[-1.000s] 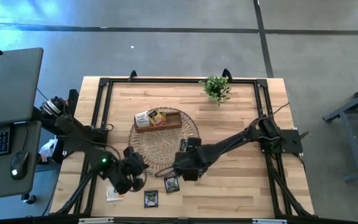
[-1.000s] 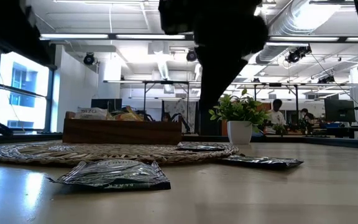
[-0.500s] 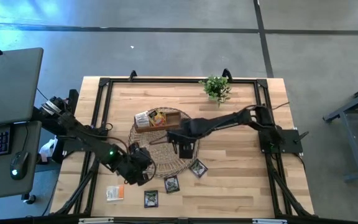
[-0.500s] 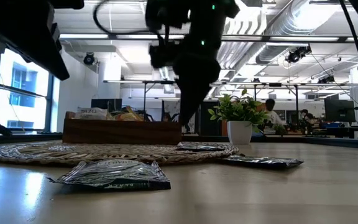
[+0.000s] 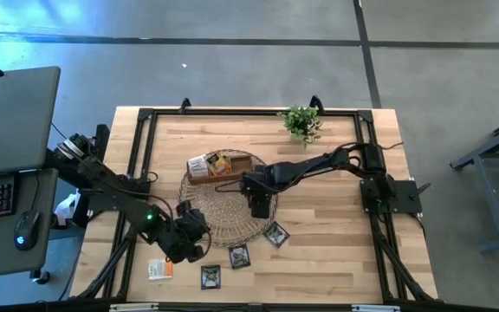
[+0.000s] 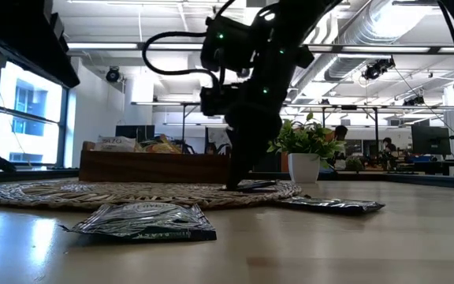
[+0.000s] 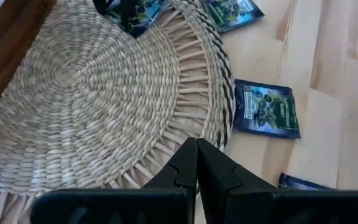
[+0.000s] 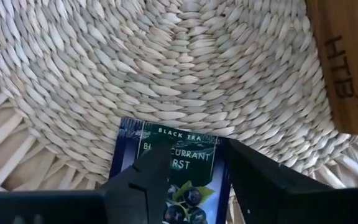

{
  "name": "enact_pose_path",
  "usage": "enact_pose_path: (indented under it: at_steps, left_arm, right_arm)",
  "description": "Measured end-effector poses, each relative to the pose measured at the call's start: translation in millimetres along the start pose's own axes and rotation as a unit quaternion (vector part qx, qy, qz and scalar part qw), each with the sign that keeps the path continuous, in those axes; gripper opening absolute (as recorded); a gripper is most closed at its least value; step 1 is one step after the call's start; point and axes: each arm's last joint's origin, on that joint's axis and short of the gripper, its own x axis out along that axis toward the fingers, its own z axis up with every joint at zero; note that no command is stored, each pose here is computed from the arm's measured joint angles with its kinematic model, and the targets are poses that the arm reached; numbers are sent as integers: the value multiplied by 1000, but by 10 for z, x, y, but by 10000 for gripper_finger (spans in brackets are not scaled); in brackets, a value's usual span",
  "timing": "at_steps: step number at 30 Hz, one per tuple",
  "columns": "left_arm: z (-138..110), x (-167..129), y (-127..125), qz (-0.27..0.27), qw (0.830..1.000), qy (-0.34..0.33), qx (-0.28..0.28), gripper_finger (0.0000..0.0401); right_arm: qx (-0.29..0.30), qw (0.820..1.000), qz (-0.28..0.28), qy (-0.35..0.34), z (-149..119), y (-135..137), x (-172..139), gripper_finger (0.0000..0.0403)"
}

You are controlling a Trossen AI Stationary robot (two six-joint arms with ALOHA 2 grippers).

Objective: Pick & Place Tea
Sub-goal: Put the violet tea packet into the right compartment of the wooden organizer

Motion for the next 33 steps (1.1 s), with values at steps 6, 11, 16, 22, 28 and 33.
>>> enact_pose_path:
  at_steps: [6, 11, 16, 22, 28, 33]
  left_arm:
    - [-14, -10, -11, -4, 1000, 3, 3, 3]
    - [-8, -7, -6, 1, 1000, -4, 2, 3]
    - [-5, -8, -5, 4, 1000, -9, 2, 3]
    - [-5, -8, -5, 4, 1000, -9, 2, 3]
    - [-6, -8, -6, 3, 1000, -7, 2, 3]
    - [-5, -8, -7, 2, 1000, -7, 1, 3]
  right_arm:
    - [8, 1000, 1, 12, -73, 3, 49, 87]
    - [13, 1000, 14, 2, -51, 13, -30, 8]
    - [28, 999, -11, -20, -36, 11, -309, 16]
    - [26, 994, -51, -97, 70, 68, -733, 8]
    - [13, 996, -41, -84, 47, 111, -694, 3]
    - [12, 998, -45, -52, 13, 22, -526, 45]
